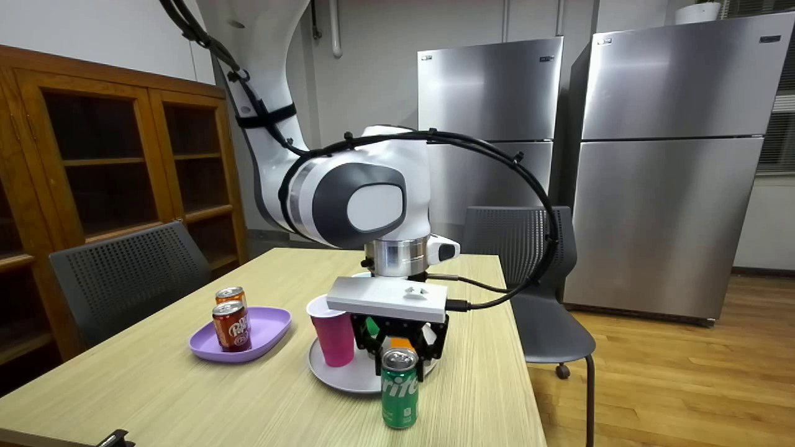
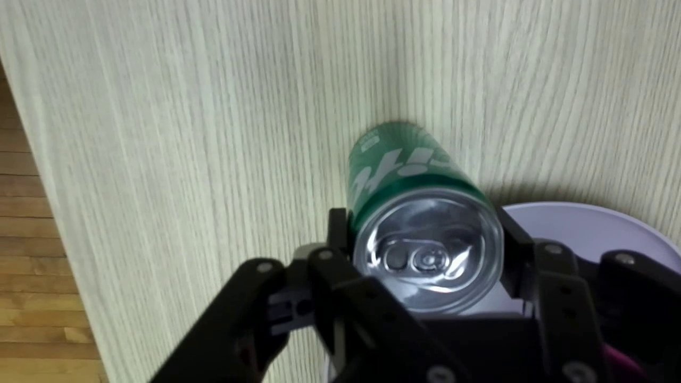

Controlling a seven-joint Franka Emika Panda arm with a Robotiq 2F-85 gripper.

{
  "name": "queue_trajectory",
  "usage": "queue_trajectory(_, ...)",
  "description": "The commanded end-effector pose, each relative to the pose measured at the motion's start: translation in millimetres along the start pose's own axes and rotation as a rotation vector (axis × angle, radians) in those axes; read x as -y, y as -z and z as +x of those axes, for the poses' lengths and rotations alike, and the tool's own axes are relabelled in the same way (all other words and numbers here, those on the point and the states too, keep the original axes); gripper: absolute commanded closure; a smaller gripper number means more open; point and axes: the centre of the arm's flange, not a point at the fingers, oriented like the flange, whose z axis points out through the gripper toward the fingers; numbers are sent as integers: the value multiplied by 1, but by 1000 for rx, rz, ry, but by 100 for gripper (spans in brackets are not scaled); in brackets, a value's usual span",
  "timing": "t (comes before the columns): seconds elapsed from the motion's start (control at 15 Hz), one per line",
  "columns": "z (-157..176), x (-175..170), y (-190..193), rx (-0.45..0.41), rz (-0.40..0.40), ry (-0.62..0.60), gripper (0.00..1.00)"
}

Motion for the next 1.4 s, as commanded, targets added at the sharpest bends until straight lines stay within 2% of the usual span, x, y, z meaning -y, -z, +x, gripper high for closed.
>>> queue_trajectory(0.0, 2, -5, -3, -21, -3, 16, 62)
queue_trajectory(0.33, -2, -11, 20, -29, 32, -4, 62)
queue_trajectory(0.73, -3, -24, 49, -29, 37, -22, 62)
queue_trajectory(1.33, 20, -16, 106, -74, 23, 20, 62)
